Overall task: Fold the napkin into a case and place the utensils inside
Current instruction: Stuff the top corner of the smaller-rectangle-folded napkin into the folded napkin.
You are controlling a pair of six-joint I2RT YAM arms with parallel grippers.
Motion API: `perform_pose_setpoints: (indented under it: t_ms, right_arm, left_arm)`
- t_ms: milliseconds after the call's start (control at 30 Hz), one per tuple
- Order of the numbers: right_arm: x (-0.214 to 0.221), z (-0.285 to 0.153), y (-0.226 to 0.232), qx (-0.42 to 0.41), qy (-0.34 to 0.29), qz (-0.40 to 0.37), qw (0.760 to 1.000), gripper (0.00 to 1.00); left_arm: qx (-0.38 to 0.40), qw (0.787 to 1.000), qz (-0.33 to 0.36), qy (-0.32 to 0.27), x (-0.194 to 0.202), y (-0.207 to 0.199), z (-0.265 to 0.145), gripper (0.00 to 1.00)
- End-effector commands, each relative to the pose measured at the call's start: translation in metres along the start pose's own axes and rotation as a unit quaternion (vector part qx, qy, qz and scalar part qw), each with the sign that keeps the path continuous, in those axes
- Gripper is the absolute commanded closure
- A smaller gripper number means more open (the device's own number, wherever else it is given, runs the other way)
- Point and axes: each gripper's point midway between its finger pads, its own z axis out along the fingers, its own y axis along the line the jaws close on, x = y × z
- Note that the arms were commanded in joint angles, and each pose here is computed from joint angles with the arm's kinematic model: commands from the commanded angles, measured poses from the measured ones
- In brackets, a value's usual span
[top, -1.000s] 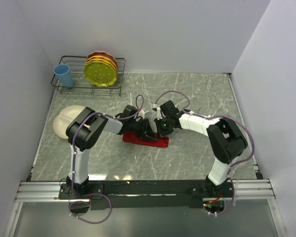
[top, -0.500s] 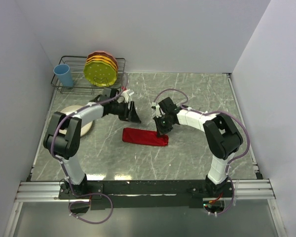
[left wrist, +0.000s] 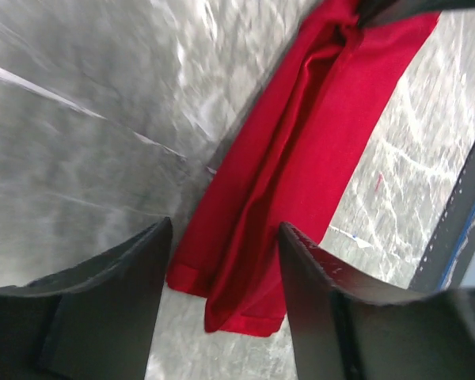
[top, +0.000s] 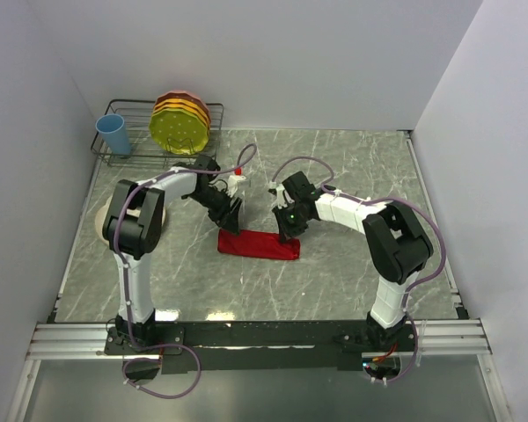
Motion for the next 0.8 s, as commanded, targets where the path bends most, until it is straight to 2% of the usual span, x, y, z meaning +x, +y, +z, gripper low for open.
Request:
perform_pose_setpoints:
  t_ms: [0,67,100,200,300,367,467,500,600,733,767]
  right_arm:
    - [-0.014,-0.008,0.001,-0.005,-0.015,-0.006,1.000,0.91]
    - [-0.016,-0.013,0.005,-0.017,-0.019,-0.003,1.000,0.88]
    - [-0.018,-0.017,0.005,-0.021,-0.021,0.002,1.000,0.84]
    - [-0.029,-0.034,0.006,-0.040,-0.029,0.011,0.999,0.70]
    - [-0.044,-0.053,0.001,-0.057,-0.047,0.016,0.997,0.59]
    - [-0.058,-0.061,0.000,-0.070,-0.058,0.005,0.996,0.50]
    - [-0.066,-0.061,-0.005,-0.071,-0.056,-0.029,0.995,0.42]
    - [-0.066,-0.059,-0.003,-0.079,-0.053,-0.035,0.995,0.40]
    - [-0.066,-0.053,0.001,-0.105,-0.040,-0.055,0.992,0.33]
    - [-0.065,-0.044,0.007,-0.144,-0.019,-0.076,0.987,0.29]
    - [-0.067,-0.045,0.012,-0.151,-0.017,-0.083,0.985,0.27]
  left_arm:
    - [0.022,0.999,0.026,0.008,-0.001,-0.010,0.007,0.44]
    - [0.024,0.999,0.023,0.016,0.002,-0.009,0.013,0.51]
    - [0.025,0.999,0.023,0.017,0.002,-0.009,0.015,0.58]
    - [0.022,0.999,0.027,0.020,0.000,-0.006,0.020,0.68]
    - [0.018,0.999,0.034,0.018,-0.005,-0.002,0.020,0.74]
    - [0.018,0.999,0.041,0.017,-0.009,-0.002,0.020,0.74]
    - [0.018,0.998,0.052,0.013,-0.012,-0.002,0.019,0.66]
    - [0.015,0.998,0.059,0.006,-0.016,-0.004,0.016,0.53]
    - [0.006,0.997,0.069,-0.030,-0.030,-0.006,0.004,0.42]
    - [-0.004,0.993,0.055,-0.105,-0.054,-0.009,-0.029,0.37]
    - [-0.015,0.988,0.067,-0.137,-0.067,-0.009,-0.049,0.36]
